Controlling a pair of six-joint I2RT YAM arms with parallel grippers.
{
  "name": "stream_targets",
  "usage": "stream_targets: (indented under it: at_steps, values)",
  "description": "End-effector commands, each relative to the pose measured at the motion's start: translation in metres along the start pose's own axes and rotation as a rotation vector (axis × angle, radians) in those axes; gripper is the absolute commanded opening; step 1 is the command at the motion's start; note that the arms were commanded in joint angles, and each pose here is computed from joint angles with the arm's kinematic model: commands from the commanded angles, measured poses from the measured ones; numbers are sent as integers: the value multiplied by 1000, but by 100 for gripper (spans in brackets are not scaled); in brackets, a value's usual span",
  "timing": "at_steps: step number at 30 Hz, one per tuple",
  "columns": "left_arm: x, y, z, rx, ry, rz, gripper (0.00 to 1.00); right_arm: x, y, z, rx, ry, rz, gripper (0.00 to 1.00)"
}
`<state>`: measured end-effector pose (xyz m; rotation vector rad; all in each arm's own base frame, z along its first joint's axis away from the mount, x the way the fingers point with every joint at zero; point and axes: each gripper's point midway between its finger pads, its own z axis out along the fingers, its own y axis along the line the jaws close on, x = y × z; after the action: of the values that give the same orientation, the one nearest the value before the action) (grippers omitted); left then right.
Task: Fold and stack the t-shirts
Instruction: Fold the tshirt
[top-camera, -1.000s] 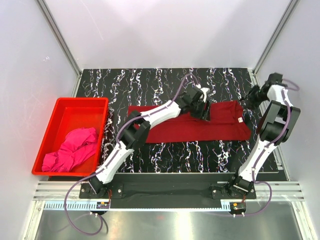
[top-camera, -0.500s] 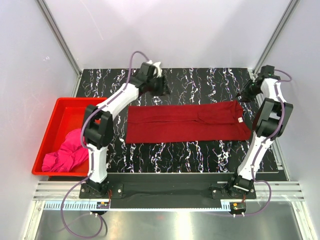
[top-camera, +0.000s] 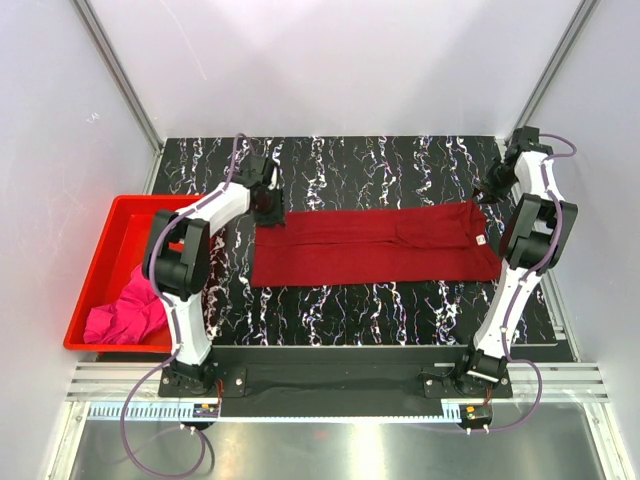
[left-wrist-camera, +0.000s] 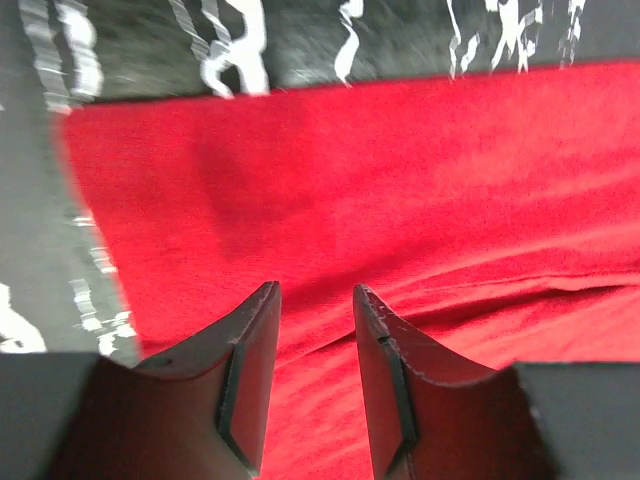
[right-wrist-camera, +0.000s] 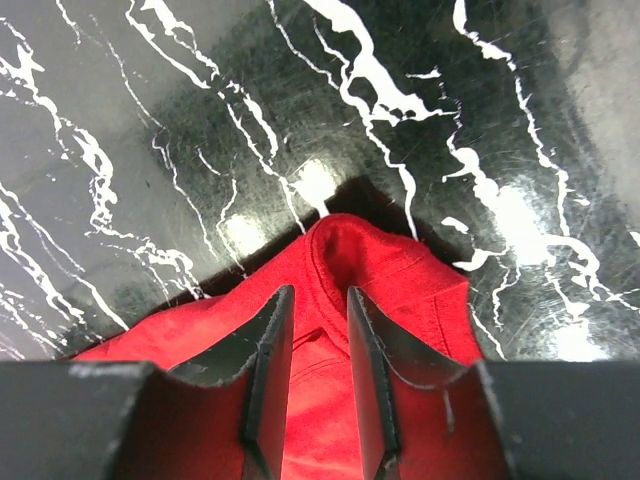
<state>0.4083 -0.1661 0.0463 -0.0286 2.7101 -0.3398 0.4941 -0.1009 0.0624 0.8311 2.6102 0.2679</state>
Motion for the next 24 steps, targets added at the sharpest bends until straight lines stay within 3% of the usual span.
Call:
stream_targets:
  at_steps: [1,10,17,22,24]
  values:
    - [-22,7,-23,-33,-98,-2,39,-5,1,0,38,-10,-41,36]
    - [-14,22,-19,-88,-71,-34,38,0,4,17,65,3,-65,35]
    - [-9,37,-13,-139,-40,-62,36,-5,-1,15,112,-24,-70,23]
    - [-3,45,-6,-164,-18,-75,36,-9,-9,11,156,-43,-77,39]
    - [-2,48,-4,-170,-10,-79,36,-8,-9,11,156,-38,-82,38]
